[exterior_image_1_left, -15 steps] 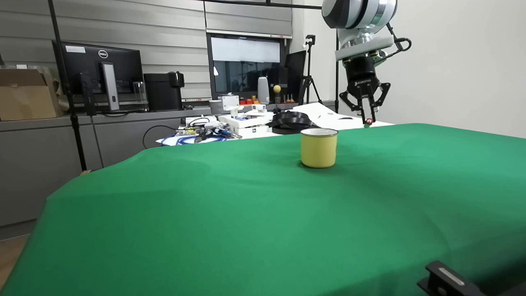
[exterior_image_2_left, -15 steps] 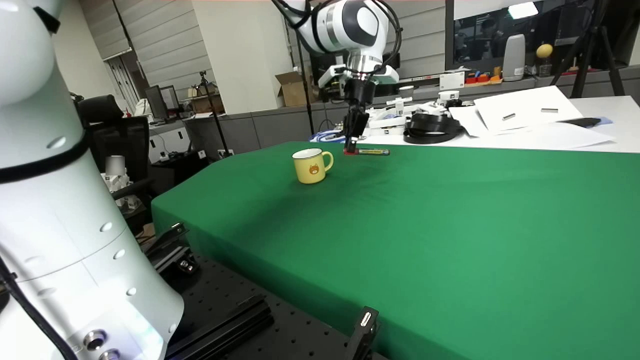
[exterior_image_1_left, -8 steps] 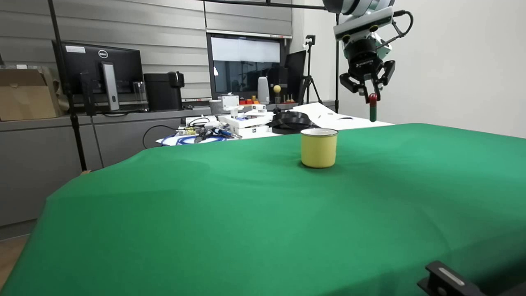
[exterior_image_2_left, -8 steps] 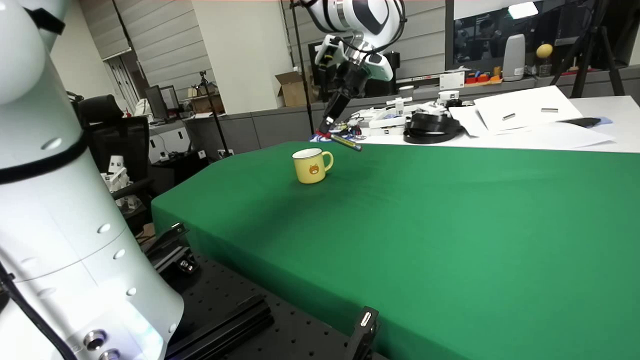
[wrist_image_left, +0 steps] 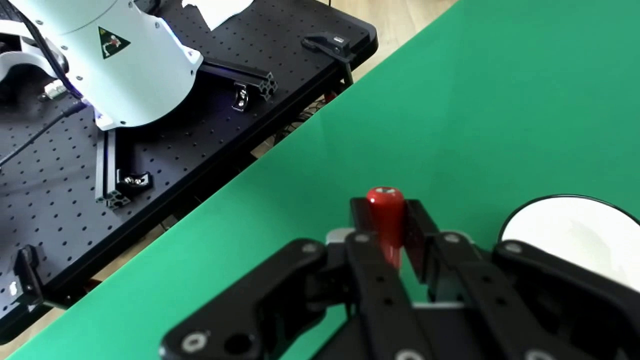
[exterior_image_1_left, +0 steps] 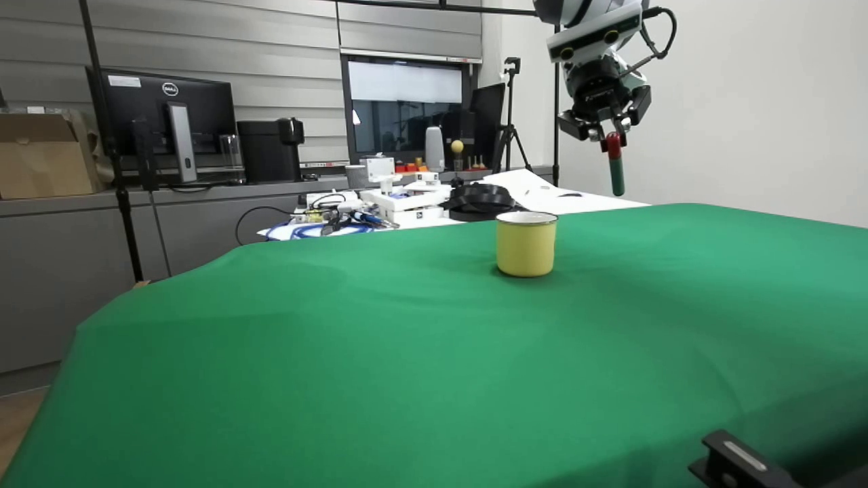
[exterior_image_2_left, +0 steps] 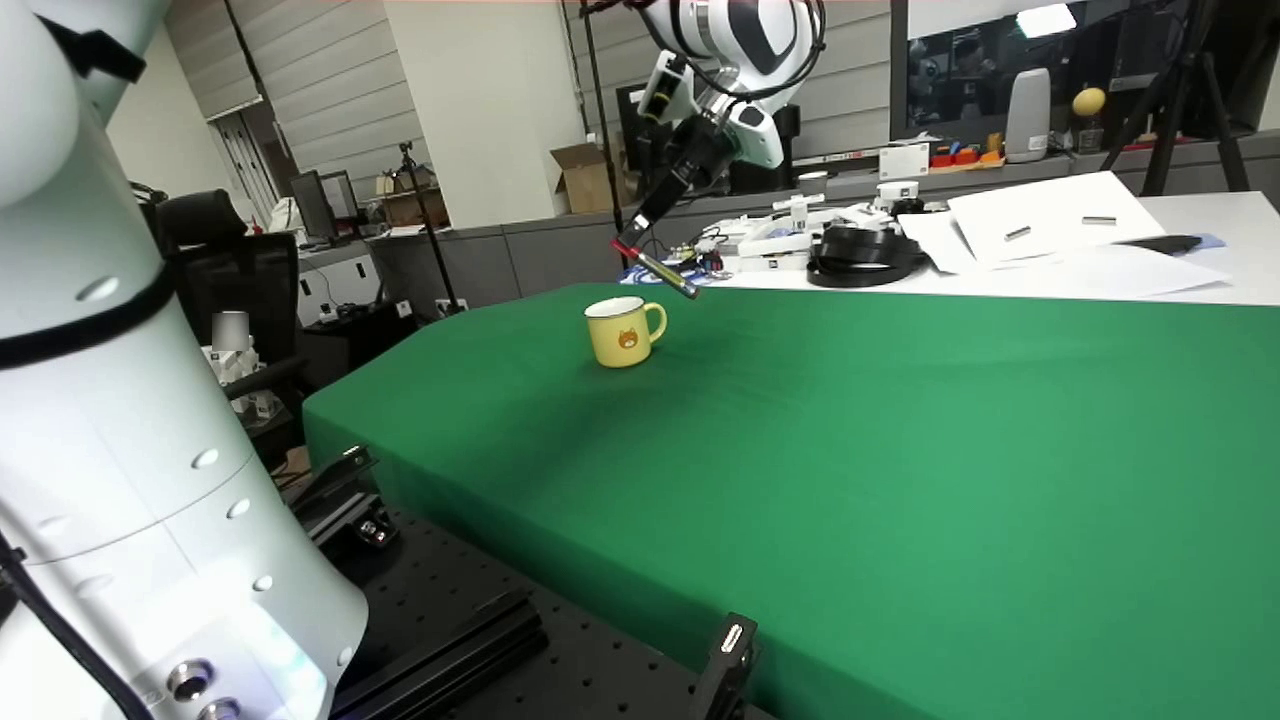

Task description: Pick the marker and put it in the cup

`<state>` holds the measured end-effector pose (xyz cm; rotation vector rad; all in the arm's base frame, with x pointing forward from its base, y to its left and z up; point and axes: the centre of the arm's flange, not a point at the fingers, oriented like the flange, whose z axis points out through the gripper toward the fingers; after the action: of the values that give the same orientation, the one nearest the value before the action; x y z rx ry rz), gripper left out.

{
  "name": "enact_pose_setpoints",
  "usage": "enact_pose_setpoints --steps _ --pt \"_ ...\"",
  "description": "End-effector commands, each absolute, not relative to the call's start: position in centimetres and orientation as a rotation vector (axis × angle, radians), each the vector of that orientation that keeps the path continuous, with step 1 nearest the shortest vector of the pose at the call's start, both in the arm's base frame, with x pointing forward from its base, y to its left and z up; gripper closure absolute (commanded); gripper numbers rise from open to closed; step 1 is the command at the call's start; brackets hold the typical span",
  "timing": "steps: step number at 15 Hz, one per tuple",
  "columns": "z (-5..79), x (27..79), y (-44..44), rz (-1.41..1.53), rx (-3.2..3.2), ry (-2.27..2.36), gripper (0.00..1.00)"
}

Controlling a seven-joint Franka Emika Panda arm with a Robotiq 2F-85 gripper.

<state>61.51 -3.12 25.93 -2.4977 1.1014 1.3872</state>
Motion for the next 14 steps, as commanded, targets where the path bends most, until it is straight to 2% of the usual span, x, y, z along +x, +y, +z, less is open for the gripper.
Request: enact_pose_setpoints --steps 1,13,14 --pt "26.5 63.4 -3.3 1.443 -2.434 1.129 0.95" --pt "26.3 64.0 -3.5 1.443 -2.366 0.992 0.95" --pt "25.8 62.8 -3.1 1.44 -2.384 1.027 0.95"
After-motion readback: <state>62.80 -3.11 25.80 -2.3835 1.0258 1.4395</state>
